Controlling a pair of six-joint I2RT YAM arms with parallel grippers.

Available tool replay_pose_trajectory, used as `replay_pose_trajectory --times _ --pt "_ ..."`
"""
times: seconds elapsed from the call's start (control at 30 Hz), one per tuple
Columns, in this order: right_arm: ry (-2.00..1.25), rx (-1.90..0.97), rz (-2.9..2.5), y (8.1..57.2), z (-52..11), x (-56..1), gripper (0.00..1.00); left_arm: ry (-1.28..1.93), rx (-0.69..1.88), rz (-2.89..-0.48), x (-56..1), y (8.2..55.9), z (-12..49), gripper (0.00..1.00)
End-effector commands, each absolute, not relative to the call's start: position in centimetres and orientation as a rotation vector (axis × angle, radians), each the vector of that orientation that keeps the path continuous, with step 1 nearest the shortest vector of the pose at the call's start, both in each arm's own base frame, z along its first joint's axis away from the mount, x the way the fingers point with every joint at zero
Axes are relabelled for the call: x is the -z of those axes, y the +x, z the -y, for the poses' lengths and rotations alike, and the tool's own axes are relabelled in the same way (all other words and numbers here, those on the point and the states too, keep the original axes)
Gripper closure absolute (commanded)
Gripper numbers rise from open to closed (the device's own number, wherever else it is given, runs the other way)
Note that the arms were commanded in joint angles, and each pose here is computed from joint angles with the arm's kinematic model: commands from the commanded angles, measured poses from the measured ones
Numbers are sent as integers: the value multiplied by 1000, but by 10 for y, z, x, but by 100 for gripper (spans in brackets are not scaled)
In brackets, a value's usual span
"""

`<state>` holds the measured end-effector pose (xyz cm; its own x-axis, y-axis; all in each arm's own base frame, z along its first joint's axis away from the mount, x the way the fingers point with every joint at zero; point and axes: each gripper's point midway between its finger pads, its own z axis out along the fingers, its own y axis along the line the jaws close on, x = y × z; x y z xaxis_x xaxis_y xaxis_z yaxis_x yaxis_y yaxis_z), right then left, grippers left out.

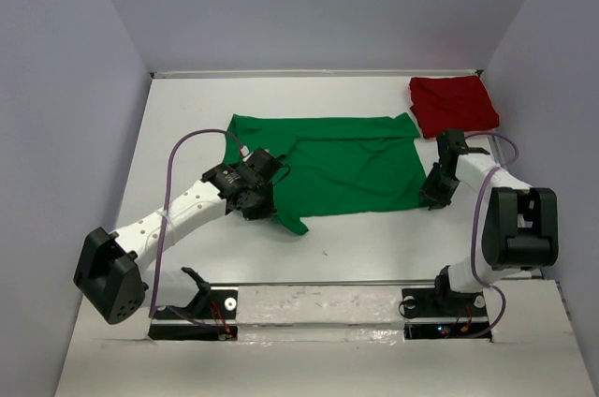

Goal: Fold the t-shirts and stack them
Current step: Fold the tshirt

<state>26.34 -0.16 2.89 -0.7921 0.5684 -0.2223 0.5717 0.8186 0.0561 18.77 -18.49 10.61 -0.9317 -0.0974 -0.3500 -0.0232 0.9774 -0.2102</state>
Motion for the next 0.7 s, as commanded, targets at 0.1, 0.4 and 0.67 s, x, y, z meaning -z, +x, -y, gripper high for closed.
replay_pose_trajectory --times 0.1,0.4,0.67 --pt "916 21 -2740 272 3 -23 74 -60 320 -2722 -123 193 187 100" --pt "896 -28 -2705 281 0 -35 69 -58 324 -2728 -123 192 187 100" --pt "873 -25 -2672 288 2 -57 61 -39 343 -2748 -116 190 191 100"
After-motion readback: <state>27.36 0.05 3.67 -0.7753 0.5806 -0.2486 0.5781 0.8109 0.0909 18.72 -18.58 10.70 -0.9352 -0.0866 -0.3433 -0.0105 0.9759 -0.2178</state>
